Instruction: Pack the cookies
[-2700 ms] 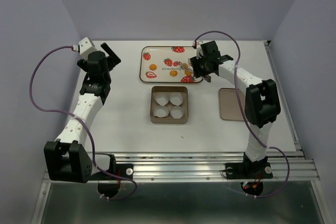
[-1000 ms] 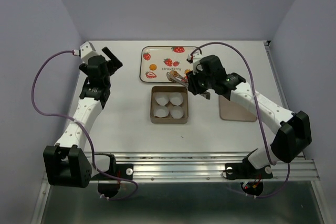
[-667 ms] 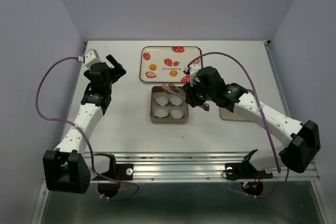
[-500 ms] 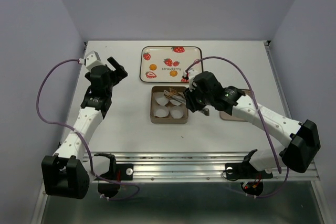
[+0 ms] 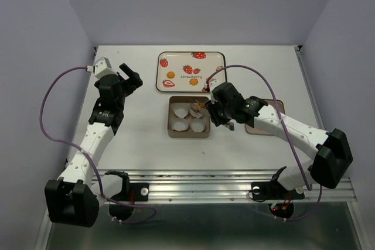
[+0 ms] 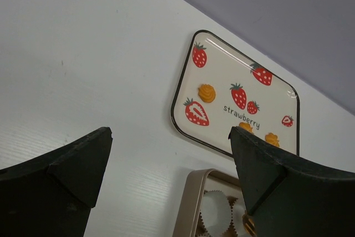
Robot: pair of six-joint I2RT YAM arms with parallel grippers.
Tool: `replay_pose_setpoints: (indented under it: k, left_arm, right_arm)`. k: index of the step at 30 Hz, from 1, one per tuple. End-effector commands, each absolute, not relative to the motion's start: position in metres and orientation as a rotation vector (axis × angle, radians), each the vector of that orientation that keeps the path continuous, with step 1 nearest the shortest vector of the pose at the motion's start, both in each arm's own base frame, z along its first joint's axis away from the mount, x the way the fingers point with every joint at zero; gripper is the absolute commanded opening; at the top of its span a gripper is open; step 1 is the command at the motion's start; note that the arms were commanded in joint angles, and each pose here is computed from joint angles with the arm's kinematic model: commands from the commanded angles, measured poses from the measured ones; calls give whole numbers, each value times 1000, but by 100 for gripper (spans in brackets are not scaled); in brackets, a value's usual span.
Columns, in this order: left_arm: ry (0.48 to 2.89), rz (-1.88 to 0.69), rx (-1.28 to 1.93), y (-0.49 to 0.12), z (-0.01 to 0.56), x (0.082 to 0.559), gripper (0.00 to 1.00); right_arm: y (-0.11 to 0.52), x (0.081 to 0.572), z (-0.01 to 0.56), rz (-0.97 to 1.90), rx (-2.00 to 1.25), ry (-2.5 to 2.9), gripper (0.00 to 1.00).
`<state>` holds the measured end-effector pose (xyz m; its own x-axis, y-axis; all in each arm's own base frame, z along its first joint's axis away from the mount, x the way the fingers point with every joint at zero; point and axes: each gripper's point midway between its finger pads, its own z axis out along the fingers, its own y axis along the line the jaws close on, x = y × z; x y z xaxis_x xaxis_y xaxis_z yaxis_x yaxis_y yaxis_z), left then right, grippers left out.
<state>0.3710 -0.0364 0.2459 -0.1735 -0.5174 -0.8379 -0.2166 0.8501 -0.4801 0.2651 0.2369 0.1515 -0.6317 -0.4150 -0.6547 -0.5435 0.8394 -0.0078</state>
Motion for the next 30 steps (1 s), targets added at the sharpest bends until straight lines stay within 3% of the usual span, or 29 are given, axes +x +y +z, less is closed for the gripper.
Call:
replay_pose_setpoints:
  k: [1,15,20,30]
  left_arm:
    - [1716,-321,-540,-40,260,368,99]
    - [1711,-314,-534,-40,263,370,99]
    - [1708,-310,-533,-39,264,369,99]
    - [1710,-318,-525,-41,263,368,99]
  right_arm:
    - [245,275,167,247,-692,2298,43]
    - [249,280,155,223,-711,2319,46]
    - [250,281,156,224,-704,2319,53]
    - [259,276,183,324,-703,2271,50]
